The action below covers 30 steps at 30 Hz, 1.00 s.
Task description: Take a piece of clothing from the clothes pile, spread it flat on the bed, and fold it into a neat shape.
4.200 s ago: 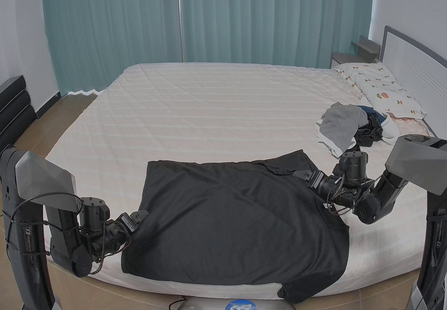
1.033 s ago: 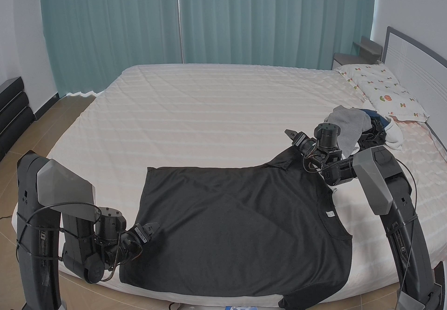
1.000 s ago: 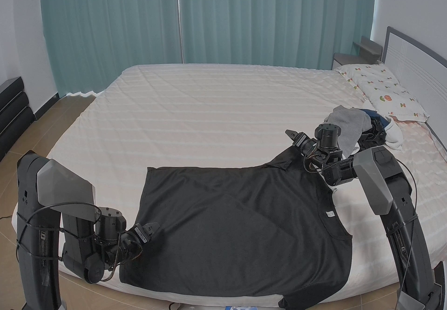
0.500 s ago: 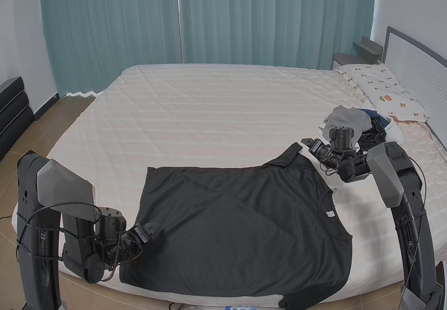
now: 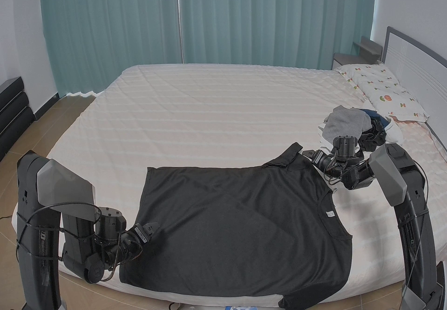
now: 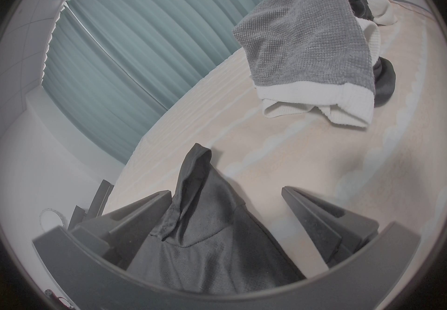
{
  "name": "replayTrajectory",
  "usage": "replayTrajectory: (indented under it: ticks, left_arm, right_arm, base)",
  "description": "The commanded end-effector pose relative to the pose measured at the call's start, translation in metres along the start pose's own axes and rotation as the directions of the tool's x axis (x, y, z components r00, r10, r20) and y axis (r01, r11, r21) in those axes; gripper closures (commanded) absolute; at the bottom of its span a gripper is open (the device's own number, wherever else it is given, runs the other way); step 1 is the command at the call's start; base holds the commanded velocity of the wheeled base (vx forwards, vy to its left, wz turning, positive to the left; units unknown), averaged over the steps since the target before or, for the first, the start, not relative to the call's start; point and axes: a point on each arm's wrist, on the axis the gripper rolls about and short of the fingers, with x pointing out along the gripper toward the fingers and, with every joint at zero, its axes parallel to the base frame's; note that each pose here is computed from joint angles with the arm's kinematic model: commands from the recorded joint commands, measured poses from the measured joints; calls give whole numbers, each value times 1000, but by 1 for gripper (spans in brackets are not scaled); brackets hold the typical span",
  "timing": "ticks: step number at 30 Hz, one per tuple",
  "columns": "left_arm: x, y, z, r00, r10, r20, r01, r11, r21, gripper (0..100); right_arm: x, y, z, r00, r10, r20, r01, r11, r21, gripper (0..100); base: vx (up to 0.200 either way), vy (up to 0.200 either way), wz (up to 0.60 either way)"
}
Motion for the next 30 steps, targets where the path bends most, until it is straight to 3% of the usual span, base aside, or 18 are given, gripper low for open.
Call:
replayTrajectory:
  ticks: [1,11,15,21,30]
  left_arm:
    - [0,0,0,1000,1,-1,-1,1000,0,0]
    - [-1,0,5,1000,-4,19,4,1000,-14,0]
    - [-12,-6,29,994,-37,102,44,997,-58,0]
    - [-19,-10,44,985,-61,164,75,994,-82,0]
    - [-6,-12,66,967,-70,244,93,992,-86,0]
  right_arm:
    - [0,3,-2,1000,6,-7,-6,1000,-2,100]
    - [3,-1,-8,1000,-4,-14,4,1000,-1,100]
    - [-5,1,6,1000,-12,16,12,1000,11,100]
    - [-17,-6,-1,999,-40,4,39,999,14,100]
    - [-34,2,3,995,-61,83,61,998,3,100]
  base:
    - [0,0,0]
    - [0,0,0]
    - [0,0,0]
    - [0,0,0]
    - [0,0,0]
